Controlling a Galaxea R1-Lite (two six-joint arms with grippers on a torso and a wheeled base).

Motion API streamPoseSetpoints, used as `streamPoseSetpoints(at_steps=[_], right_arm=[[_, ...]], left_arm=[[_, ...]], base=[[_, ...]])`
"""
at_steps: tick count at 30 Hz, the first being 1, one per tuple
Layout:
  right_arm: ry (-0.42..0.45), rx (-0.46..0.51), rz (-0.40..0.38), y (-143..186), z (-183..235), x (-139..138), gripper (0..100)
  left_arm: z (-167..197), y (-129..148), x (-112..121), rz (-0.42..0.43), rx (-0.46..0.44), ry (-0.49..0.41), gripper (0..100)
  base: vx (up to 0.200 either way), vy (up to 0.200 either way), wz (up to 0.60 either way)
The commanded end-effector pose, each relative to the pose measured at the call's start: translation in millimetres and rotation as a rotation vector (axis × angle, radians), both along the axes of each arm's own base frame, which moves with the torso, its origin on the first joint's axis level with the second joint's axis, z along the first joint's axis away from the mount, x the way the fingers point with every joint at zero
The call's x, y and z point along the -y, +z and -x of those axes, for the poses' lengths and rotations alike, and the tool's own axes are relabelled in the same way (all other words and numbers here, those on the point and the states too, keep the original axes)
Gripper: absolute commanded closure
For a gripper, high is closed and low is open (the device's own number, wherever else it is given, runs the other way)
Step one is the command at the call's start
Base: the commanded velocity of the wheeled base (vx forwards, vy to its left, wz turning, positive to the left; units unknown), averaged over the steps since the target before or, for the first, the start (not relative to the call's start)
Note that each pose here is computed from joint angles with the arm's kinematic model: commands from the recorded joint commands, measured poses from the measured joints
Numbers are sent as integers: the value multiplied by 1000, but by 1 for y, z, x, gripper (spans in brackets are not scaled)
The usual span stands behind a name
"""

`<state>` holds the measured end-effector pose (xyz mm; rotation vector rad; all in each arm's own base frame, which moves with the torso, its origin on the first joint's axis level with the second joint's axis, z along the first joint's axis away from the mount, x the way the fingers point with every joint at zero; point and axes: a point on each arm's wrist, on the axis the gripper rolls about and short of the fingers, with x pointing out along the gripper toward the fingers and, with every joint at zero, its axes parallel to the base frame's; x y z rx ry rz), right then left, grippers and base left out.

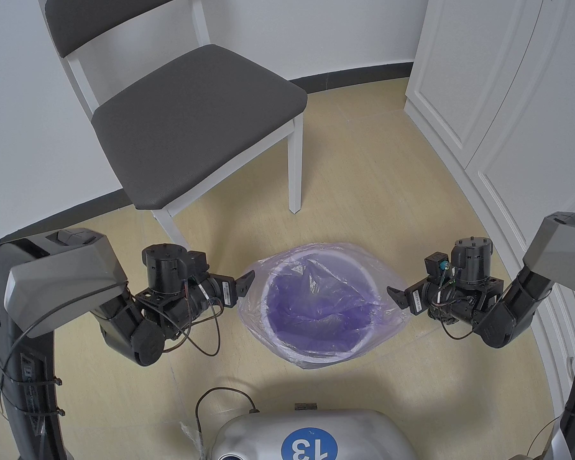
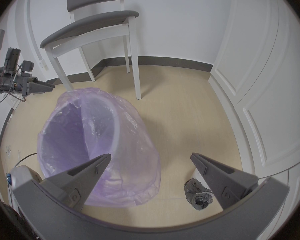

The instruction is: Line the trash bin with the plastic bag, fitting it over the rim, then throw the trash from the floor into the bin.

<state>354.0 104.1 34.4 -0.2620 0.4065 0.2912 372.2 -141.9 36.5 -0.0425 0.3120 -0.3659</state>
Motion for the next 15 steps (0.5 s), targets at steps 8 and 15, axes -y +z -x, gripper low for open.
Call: streamPoseSetpoints(at_steps=[8,15], right_arm=[[-14,-62,-5,-46,-41,-2,0],[-30,-87,-1,-55,-60,0,0]], left_arm=[[-43,-43,4,-23,-55,25,0],[-65,-59,-2,-28,-72,52,0]], base=[[0,0,0],[0,0,0]])
